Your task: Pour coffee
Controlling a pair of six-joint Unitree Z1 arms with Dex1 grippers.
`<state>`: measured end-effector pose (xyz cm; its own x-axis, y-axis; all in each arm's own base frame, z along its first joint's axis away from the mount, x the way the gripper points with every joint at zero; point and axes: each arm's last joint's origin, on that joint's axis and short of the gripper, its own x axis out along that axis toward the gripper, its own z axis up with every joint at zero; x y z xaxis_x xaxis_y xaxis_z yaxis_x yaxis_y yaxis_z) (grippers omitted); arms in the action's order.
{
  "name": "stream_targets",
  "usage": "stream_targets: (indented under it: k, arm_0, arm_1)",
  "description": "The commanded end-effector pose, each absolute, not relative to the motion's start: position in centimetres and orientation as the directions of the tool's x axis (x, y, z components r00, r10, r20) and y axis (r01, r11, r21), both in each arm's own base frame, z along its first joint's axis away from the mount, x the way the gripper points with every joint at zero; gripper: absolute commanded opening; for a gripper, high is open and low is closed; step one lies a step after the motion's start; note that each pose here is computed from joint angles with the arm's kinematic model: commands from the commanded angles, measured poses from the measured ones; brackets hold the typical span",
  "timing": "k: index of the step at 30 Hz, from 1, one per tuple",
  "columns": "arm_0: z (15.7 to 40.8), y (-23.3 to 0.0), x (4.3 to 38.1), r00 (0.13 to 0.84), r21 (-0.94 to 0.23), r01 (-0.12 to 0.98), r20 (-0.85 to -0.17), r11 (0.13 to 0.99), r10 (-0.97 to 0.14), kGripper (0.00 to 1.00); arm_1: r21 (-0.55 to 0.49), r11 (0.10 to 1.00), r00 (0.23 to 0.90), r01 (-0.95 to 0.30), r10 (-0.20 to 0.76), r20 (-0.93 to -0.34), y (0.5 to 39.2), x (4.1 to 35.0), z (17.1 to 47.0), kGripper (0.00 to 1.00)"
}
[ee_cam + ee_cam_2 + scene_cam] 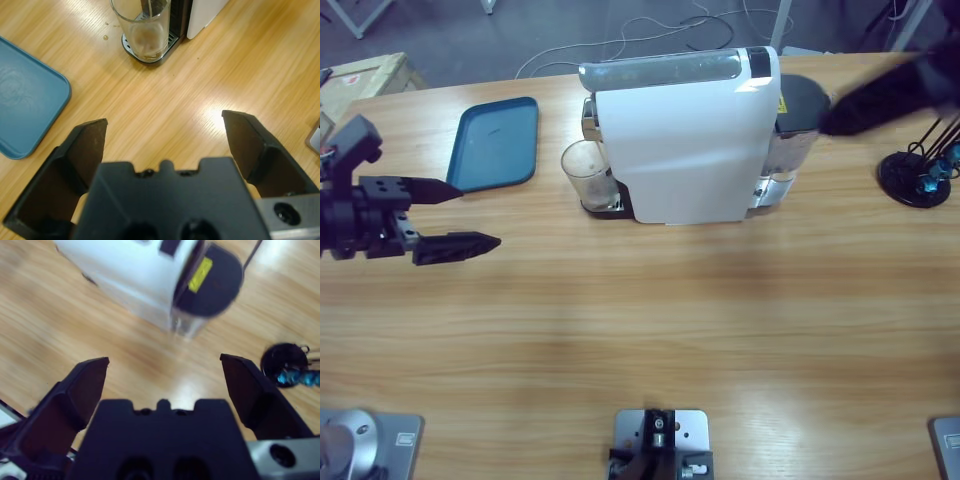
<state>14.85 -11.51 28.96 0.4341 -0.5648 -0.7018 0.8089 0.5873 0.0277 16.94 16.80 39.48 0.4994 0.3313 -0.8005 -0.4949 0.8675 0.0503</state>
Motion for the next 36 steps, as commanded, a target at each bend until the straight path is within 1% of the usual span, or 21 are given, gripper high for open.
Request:
stream_targets:
  k: [1,4,6,9,10,23,36]
  arm_0:
    - [28.0,-11.5,14.4,0.409,0.014,0.816,-0.720,0.577,-0.560,0.998]
    - [28.0,-11.5,14.4,0.409,0.015,0.817,-0.719,0.576,-0.562,0.997]
    - [28.1,-11.5,14.3,0.409,0.016,0.819,-0.716,0.573,-0.565,0.998]
    - [28.0,-11.5,14.1,0.406,0.017,0.822,-0.718,0.569,-0.565,0.996]
    - [27.9,-11.5,14.1,0.404,0.016,0.823,-0.719,0.568,-0.565,0.997]
    - [28.0,-11.4,13.8,0.407,0.019,0.825,-0.714,0.565,-0.569,0.998]
    - [28.1,-11.3,13.7,0.411,0.023,0.824,-0.711,0.565,-0.571,0.998]
  arm_1:
    - [0.045,0.861,0.564,-0.507,0.370,-0.739,12.0,12.1,35.0,1.000]
    - [0.034,0.855,0.569,-0.518,0.374,-0.732,11.6,11.7,33.6,1.000]
    - [0.028,0.853,0.579,-0.520,0.377,-0.723,11.6,11.7,33.6,1.000]
    - [0.035,0.845,0.604,-0.534,0.410,-0.683,11.9,12.0,34.1,1.000]
    - [0.036,0.844,0.607,-0.535,0.414,-0.679,12.1,12.1,34.1,1.000]
    - [0.023,0.852,0.620,-0.523,0.399,-0.676,11.7,12.0,34.0,1.000]
    - [0.025,0.842,0.601,-0.539,0.405,-0.689,12.1,12.0,33.8,1.000]
